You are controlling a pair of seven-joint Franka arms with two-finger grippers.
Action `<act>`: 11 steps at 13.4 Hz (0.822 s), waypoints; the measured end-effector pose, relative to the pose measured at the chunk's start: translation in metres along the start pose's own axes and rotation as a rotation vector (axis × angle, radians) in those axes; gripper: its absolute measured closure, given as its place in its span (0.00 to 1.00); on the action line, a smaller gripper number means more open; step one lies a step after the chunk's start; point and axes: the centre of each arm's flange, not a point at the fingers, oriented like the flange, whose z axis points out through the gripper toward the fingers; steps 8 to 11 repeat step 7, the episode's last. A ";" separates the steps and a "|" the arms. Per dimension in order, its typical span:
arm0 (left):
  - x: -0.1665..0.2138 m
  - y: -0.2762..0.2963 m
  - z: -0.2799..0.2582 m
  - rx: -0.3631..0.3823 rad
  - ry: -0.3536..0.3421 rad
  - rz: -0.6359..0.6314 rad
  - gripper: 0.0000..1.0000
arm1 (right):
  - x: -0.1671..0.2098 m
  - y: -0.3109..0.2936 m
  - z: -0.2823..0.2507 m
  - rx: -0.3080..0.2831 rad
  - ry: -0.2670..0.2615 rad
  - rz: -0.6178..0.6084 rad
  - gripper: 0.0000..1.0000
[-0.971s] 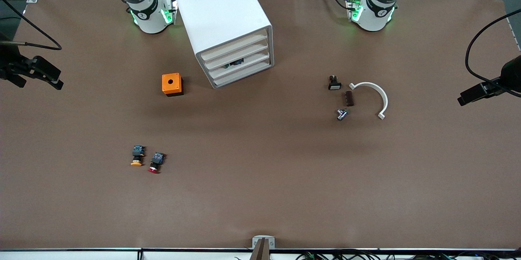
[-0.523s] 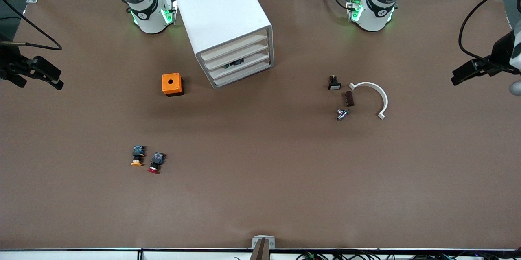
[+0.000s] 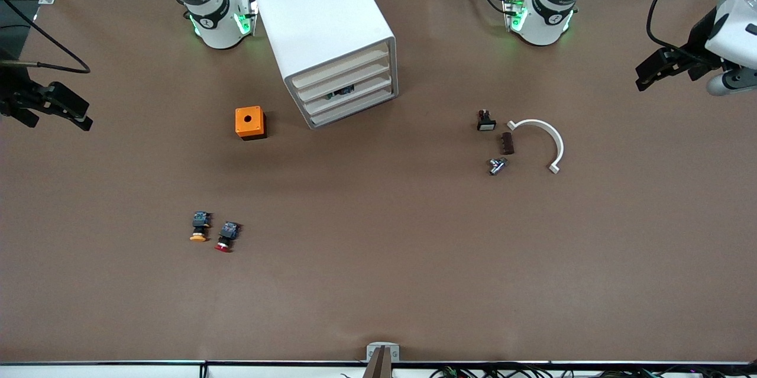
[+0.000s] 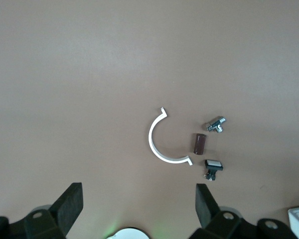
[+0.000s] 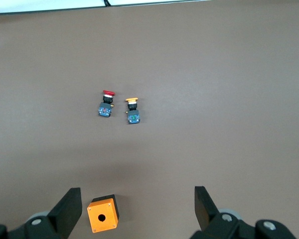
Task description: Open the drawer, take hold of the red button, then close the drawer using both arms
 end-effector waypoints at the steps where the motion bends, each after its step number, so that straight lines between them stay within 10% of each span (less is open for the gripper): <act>1: -0.002 -0.001 -0.003 -0.007 0.007 0.013 0.00 | 0.000 0.000 0.000 0.000 0.000 0.000 0.00; 11: -0.002 0.000 -0.007 -0.045 0.017 0.024 0.00 | 0.000 0.002 0.000 0.000 0.000 0.003 0.00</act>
